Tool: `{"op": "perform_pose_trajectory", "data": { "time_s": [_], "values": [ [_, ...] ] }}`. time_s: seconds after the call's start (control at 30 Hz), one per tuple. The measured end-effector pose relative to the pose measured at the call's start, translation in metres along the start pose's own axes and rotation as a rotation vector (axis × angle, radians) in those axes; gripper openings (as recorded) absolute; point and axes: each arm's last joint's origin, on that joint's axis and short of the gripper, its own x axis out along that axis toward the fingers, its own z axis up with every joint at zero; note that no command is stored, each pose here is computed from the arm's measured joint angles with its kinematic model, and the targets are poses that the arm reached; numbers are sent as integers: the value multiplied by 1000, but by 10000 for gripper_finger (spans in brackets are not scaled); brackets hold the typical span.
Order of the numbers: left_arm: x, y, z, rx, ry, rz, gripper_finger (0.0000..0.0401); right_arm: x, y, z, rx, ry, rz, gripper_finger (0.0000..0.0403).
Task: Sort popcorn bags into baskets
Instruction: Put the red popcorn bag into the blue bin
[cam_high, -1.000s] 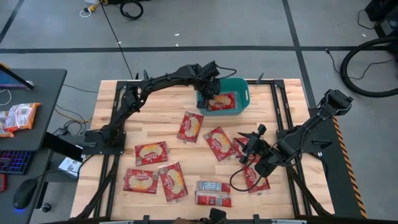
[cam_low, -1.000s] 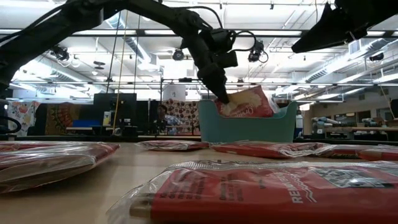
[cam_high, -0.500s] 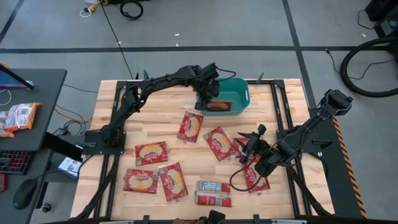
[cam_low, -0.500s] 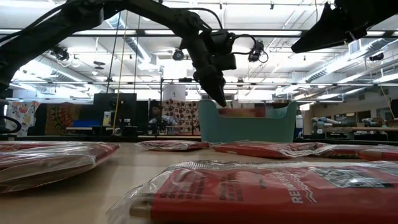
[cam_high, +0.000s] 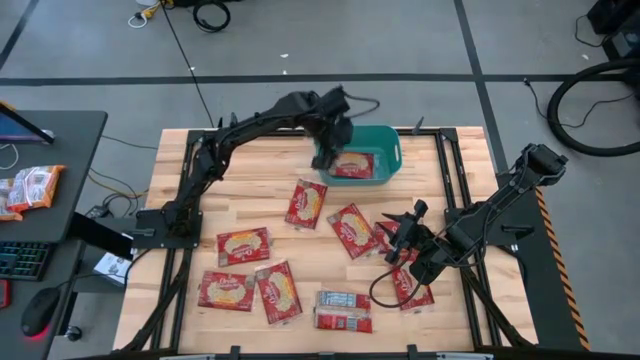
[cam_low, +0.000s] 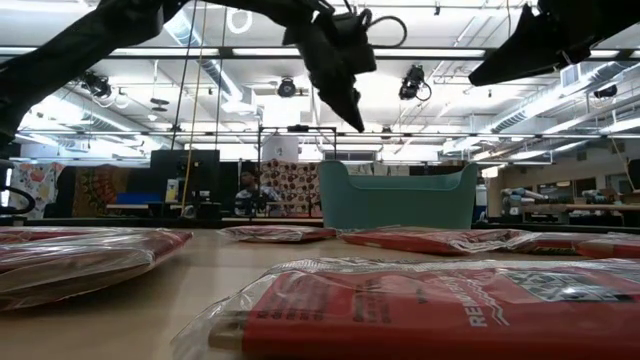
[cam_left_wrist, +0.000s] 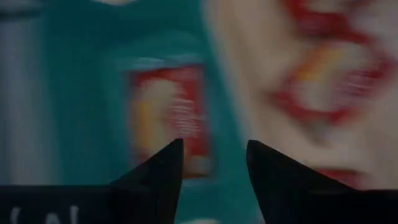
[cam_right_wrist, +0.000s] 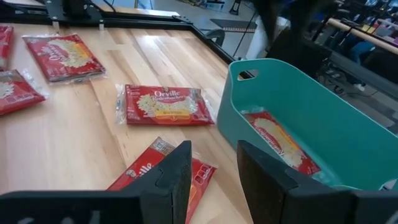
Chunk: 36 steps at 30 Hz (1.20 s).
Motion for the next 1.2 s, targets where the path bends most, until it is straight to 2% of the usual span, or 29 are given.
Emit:
{"op": "perform_pose_trajectory", "data": {
  "time_s": [0.1,0.23,0.6,0.8,0.97,1.07,1.2],
  "values": [
    [6,-26,-1,-21,61,-192,172,0,1,-1,-4,31,35,134],
    [16,-56,4,-12,128,-280,171,1,1,-1,-31,44,44,134],
    [28,-114,22,-13,309,-271,171,1,-1,-3,-102,52,34,134],
    [30,-142,27,-32,401,-264,171,-2,-2,-7,-97,73,43,134],
    [29,-159,32,-79,416,-255,171,-5,-3,-10,-77,91,44,134],
    [26,-175,22,-100,462,-265,171,-6,-3,-11,-69,90,50,134],
    [34,-197,-8,-137,471,-253,171,-7,-3,-11,-68,85,49,134]
  ]
}}
